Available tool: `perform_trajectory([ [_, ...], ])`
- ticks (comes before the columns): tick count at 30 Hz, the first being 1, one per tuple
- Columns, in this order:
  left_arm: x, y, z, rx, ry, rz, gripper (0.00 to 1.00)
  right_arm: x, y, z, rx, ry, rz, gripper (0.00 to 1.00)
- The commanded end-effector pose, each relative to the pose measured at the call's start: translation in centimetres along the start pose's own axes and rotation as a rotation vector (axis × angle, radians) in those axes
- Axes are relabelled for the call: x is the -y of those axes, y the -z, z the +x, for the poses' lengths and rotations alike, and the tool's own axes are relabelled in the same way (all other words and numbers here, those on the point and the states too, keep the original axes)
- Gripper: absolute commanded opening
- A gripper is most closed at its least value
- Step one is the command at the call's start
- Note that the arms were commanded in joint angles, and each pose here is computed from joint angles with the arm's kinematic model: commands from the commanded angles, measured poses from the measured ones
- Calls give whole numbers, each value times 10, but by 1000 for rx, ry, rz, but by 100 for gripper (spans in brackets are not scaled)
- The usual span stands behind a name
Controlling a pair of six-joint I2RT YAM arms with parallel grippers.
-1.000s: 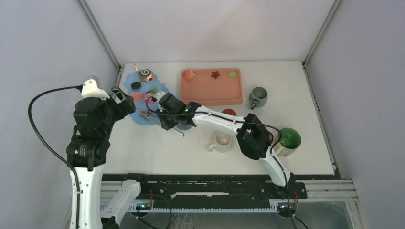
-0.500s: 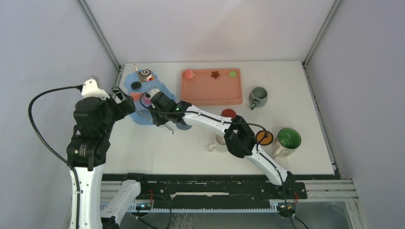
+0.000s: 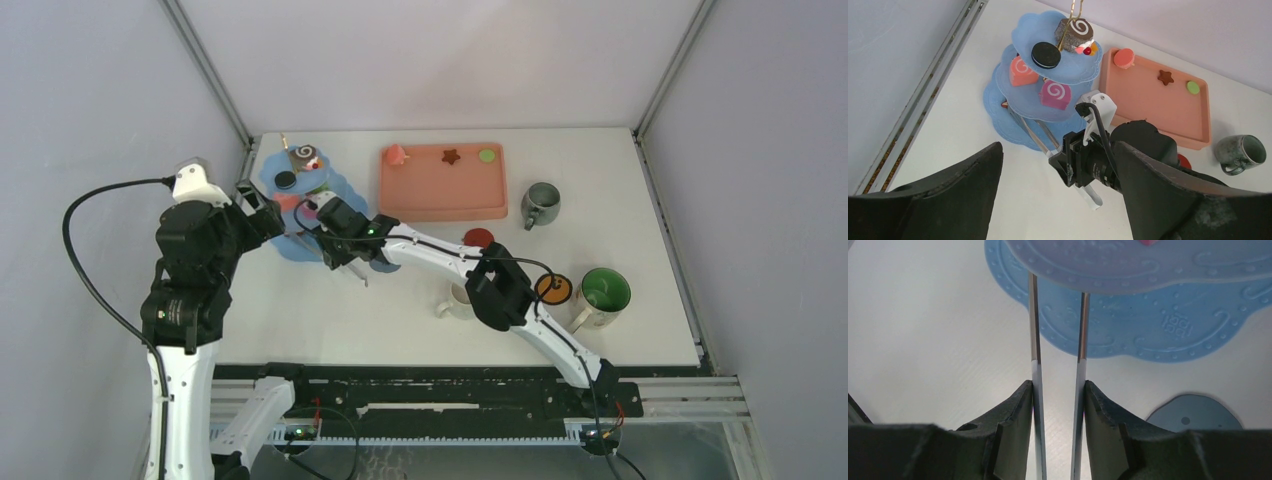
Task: Serve the afternoon tea
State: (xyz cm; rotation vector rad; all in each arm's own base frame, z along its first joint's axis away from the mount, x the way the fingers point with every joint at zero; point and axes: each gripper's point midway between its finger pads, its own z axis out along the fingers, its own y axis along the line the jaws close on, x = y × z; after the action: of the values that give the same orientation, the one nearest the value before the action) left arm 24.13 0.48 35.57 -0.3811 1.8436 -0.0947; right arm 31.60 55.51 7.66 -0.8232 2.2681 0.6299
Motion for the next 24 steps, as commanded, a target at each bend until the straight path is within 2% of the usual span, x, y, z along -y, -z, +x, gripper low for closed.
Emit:
perform_trajectory([
  [1,2,3,-15,49,2,9,86,-13,36,-46,114,-10,-34,47],
  [9,4,3,-17,51,5,14,86,-16,53,-41,104,16,-44,48],
  [16,6,0,-17,47,7,20,86,-17,98,-31,110,21,-76,45],
  [19,6,0,-17,48,9,23,86,-13,116,-26,123,17,-76,39],
  [24,6,1,-19,51,7,20,86,18,142,-6,128,-14,-37,23],
])
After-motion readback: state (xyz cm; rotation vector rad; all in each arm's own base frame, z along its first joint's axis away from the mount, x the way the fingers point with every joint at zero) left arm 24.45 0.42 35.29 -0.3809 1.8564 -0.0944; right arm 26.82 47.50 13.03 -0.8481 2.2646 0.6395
